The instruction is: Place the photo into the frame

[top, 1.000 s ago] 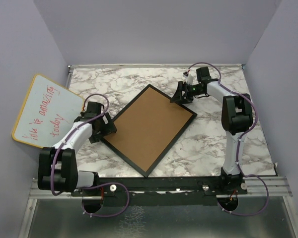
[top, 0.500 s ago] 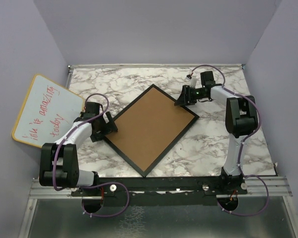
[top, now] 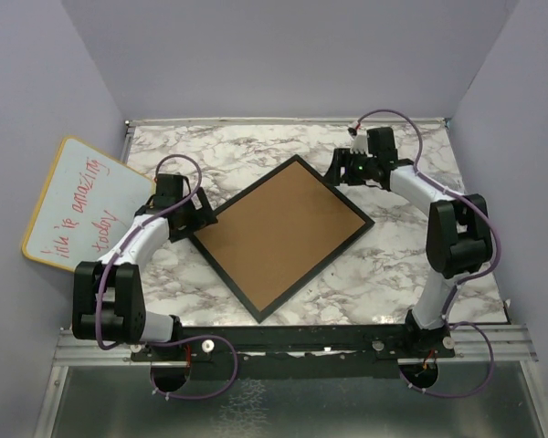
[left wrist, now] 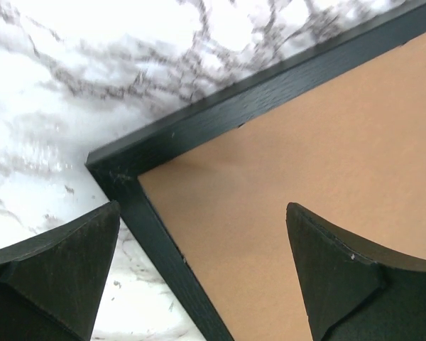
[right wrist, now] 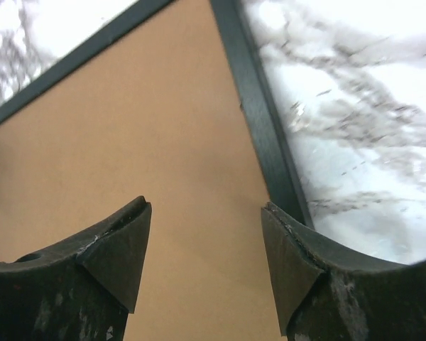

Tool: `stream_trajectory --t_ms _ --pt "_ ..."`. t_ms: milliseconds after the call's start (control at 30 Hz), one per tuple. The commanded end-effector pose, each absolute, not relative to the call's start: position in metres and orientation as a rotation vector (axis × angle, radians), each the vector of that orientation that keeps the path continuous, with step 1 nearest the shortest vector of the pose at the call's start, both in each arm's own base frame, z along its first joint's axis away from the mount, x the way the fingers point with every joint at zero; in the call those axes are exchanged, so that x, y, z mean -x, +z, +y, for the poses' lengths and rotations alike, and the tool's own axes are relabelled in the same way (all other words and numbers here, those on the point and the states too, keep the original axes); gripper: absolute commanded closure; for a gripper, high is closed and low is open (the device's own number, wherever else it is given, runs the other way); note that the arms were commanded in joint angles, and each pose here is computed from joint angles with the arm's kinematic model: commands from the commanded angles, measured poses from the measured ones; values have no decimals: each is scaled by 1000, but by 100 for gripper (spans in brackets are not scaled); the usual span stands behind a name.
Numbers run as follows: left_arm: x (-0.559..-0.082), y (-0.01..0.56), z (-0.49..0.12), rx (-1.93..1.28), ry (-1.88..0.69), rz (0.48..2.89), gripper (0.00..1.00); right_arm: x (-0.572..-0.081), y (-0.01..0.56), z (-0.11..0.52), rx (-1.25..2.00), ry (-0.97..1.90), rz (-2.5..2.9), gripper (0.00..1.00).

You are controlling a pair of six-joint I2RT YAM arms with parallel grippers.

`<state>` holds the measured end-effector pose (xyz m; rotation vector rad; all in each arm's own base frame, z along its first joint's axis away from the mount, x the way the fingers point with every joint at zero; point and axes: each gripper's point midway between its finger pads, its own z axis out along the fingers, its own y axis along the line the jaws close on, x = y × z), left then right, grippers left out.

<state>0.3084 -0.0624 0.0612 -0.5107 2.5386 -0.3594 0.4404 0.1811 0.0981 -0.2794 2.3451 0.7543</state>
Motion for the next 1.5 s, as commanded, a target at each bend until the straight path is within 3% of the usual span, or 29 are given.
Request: stream_trajectory --t_ms 0,267,500,700,900,1100,1467 --pt "-337 87 -55 453 -312 2442 1 -471 125 152 110 526 2257 31" --pt "-369 111 -58 298 -319 2403 1 -446 101 121 -173 380 2381 29" --pt "-417 99 -88 113 -492 2441 1 -392 87 99 -631 475 2501 22" --pt "-438 73 -107 8 -614 2510 3 -340 69 97 -703 468 2626 15" --pt "-438 60 -120 -9 -716 2535 8 -317 59 109 -608 576 2713 13" --pt "-423 45 -140 -31 -807 2582 22 -313 51 130 -517 775 2725 21" --pt "-385 34 -140 -6 -784 2646 50 -386 57 139 -417 849 2562 25"
